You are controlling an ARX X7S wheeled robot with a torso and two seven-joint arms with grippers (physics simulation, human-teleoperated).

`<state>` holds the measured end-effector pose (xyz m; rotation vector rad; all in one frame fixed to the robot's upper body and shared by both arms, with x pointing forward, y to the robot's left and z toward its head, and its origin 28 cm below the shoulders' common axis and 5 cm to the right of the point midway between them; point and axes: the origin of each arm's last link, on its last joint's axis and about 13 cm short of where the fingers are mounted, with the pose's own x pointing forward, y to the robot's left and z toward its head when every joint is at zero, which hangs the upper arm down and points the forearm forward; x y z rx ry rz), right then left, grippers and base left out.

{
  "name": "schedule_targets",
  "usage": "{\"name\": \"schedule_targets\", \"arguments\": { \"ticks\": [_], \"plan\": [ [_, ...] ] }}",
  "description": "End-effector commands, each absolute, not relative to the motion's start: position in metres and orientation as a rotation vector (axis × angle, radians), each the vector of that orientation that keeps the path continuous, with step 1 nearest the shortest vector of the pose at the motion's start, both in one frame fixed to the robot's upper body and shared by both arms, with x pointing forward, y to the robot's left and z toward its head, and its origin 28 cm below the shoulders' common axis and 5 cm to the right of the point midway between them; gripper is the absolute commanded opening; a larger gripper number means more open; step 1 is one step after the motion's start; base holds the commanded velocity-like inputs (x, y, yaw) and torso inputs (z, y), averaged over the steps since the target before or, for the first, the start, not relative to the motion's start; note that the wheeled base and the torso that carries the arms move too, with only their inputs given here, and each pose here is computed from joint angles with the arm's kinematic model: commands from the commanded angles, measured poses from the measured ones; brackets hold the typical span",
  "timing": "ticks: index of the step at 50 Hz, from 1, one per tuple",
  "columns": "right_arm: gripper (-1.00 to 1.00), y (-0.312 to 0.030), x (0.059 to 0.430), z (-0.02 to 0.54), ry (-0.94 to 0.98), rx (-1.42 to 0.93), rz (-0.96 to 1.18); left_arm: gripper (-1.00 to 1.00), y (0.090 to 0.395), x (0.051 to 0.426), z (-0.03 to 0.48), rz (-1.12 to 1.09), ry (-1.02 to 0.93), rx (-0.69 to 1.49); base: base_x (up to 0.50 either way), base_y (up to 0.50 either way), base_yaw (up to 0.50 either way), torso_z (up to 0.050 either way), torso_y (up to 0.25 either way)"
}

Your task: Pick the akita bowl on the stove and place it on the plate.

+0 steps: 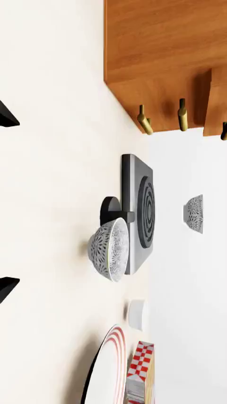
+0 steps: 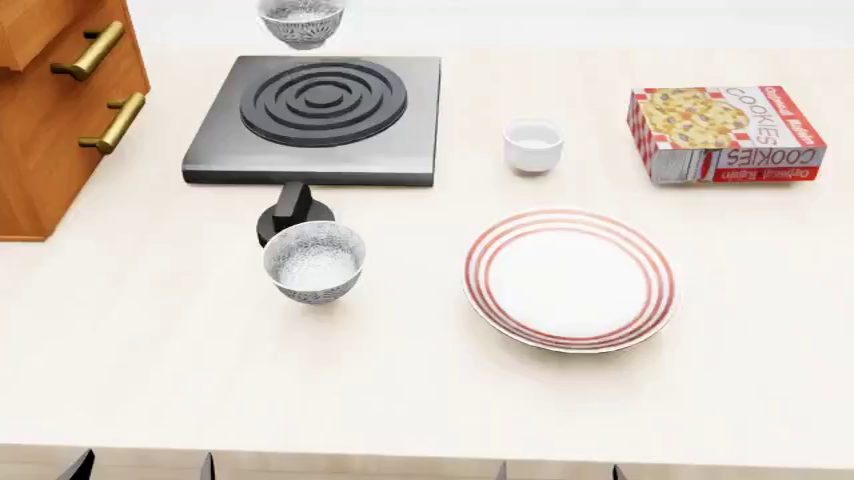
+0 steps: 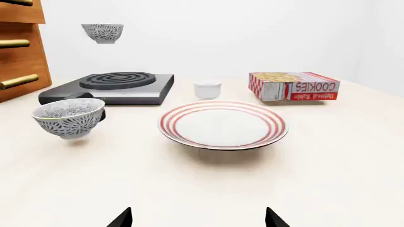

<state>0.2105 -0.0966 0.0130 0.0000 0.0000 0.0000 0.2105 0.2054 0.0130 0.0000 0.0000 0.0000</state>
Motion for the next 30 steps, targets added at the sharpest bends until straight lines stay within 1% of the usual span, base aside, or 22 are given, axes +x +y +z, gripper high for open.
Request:
{"name": "schedule_targets", "arguments": {
  "ticks": [1, 24, 26, 29, 30],
  "plan": [
    [1.00, -0.096, 0.210, 0.012, 0.004, 0.005, 0.001, 1.00, 0.205, 0.211, 0.012, 0.000, 0.000, 0.000, 0.00, 0.00, 0.00, 0.000, 0.000],
    [1.00, -0.097, 0.216, 0.001, 0.017, -0.009, 0.024, 1.00, 0.206, 0.211, 0.012, -0.002, 0.000, 0.011, 0.00, 0.00, 0.00, 0.000, 0.000],
    [1.00, -0.095, 0.210, 0.009, 0.014, -0.009, 0.026, 1.00, 0.205, 0.210, 0.014, -0.005, -0.006, 0.010, 0.00, 0.00, 0.00, 0.000, 0.000],
    [1.00, -0.095, 0.213, 0.009, 0.009, -0.046, 0.071, 1.00, 0.205, 0.210, 0.013, -0.007, -0.002, 0.011, 0.00, 0.00, 0.00, 0.000, 0.000],
    [1.00, -0.094, 0.216, 0.012, 0.003, -0.038, 0.056, 1.00, 0.205, 0.210, 0.013, -0.009, -0.001, 0.011, 0.00, 0.00, 0.00, 0.000, 0.000]
  ]
}}
